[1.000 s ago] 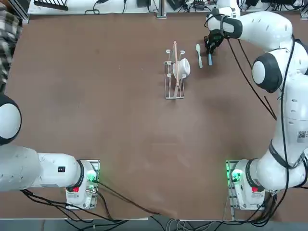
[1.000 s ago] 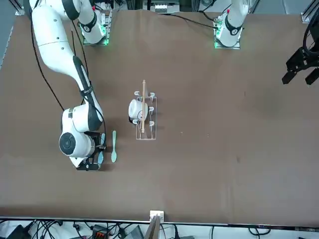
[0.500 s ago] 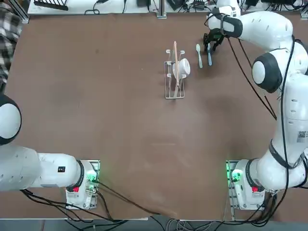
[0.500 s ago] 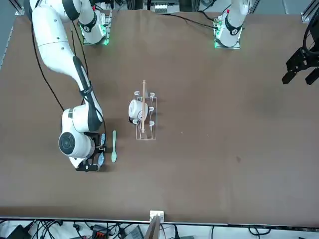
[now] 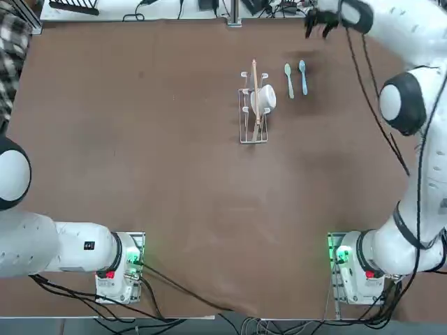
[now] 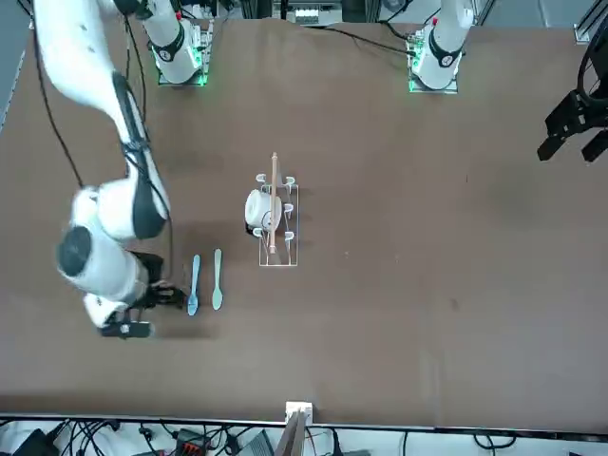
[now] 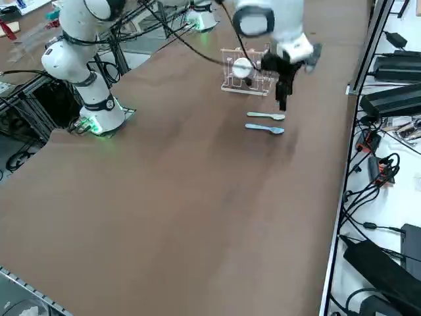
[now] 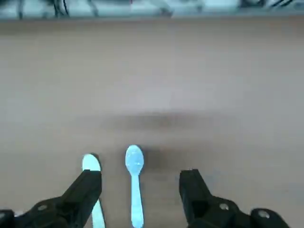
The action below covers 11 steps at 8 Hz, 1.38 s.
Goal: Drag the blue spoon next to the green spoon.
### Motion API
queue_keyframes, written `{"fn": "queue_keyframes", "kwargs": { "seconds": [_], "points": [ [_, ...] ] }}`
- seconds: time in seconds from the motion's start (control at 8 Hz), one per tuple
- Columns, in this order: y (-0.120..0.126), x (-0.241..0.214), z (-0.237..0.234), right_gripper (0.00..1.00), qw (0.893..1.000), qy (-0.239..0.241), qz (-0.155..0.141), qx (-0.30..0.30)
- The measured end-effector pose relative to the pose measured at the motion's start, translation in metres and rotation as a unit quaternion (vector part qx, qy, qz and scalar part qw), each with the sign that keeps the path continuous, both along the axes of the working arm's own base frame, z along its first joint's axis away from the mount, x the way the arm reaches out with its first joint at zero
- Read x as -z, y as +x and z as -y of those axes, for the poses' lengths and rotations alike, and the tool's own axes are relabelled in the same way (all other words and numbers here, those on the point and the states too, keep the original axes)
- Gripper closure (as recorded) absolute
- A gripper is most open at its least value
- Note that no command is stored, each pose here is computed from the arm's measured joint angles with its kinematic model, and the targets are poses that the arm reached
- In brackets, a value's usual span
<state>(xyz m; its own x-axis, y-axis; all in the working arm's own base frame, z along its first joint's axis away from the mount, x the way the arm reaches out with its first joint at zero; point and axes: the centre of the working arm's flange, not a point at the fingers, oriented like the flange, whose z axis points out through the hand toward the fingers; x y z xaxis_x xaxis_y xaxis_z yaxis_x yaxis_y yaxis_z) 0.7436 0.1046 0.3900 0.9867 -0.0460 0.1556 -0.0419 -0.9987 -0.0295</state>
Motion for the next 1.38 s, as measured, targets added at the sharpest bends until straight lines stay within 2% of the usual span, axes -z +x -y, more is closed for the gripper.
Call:
{"fn": "queue_keyframes", "kwargs": {
  "seconds": [0.12, 0.25, 0.5, 0.62, 0.75, 0.88, 1.12, 1.38],
  "points": [
    [-0.006, -0.049, 0.025, 0.0, 1.0, 0.001, 0.017, 0.016],
    [-0.019, -0.092, 0.049, 0.0, 0.999, -0.001, 0.012, 0.031],
    [-0.062, -0.164, 0.097, 0.0, 0.998, -0.006, -0.03, 0.057],
    [-0.088, -0.19, 0.118, 0.0, 0.996, -0.009, -0.062, 0.058],
    [-0.112, -0.208, 0.136, 0.0, 0.994, -0.01, -0.09, 0.059],
    [-0.133, -0.218, 0.146, 0.0, 0.993, -0.01, -0.098, 0.062],
    [-0.168, -0.215, 0.141, 0.0, 0.994, -0.01, -0.091, 0.058],
    [-0.184, -0.219, 0.133, 0.0, 0.995, -0.01, -0.083, 0.052]
  ]
}}
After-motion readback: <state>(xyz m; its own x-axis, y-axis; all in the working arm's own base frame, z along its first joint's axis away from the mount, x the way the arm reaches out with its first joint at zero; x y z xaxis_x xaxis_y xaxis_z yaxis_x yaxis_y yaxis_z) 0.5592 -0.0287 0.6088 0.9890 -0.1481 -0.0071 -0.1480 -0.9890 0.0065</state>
